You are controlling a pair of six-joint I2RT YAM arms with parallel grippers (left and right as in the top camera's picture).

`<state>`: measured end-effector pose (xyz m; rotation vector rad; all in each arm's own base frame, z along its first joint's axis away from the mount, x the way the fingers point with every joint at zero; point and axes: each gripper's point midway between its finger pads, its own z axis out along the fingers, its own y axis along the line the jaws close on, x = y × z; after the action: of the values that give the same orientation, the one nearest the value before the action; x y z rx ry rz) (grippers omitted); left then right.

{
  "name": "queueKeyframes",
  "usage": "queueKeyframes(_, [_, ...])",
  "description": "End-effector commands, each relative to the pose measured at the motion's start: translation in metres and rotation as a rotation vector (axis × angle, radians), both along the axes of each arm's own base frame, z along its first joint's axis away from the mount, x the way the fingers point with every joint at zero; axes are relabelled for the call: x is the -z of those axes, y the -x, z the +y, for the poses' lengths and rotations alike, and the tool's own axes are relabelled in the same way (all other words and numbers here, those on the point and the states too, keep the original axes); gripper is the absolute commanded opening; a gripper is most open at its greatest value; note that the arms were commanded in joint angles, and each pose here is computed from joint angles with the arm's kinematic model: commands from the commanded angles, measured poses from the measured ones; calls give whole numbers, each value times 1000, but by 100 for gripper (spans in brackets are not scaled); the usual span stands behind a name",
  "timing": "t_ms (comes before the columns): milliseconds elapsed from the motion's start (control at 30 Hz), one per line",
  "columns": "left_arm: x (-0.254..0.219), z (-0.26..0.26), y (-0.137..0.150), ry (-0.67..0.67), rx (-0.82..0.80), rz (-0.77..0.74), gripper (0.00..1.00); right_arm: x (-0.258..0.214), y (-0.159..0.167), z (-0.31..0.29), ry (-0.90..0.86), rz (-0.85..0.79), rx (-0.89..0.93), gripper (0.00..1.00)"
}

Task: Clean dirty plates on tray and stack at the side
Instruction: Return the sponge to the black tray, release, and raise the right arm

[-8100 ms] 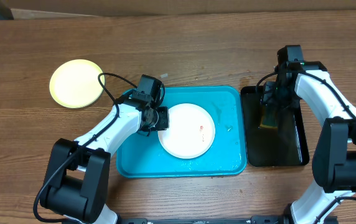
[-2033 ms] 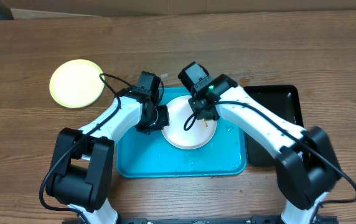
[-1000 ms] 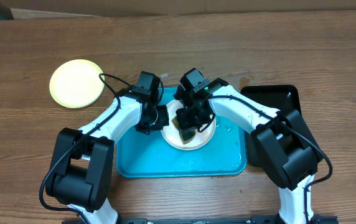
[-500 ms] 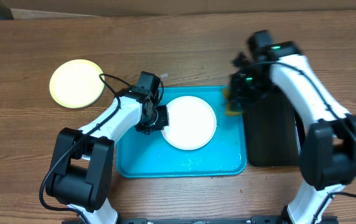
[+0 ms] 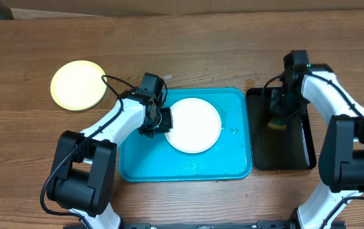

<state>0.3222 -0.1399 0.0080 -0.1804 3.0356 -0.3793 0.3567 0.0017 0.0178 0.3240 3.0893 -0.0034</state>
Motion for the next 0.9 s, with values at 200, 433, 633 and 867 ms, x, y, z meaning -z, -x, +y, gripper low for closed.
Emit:
queueKeyframes(200, [5,-2,2,2,1,13,33,-20,-19,-4,6,-66,19,58])
queueKeyframes(433, [6,0,2,-7,0,15,37,-74,-61,-43,-62,-205,161,74])
queueKeyframes(633, [14,0,4,-12,2,31,36,-76,-56,-69,-158,-210,252,100])
queueKeyframes(867, [10,0,3,-15,9,51,4,-75,-54,-86,-136,-215,284,100])
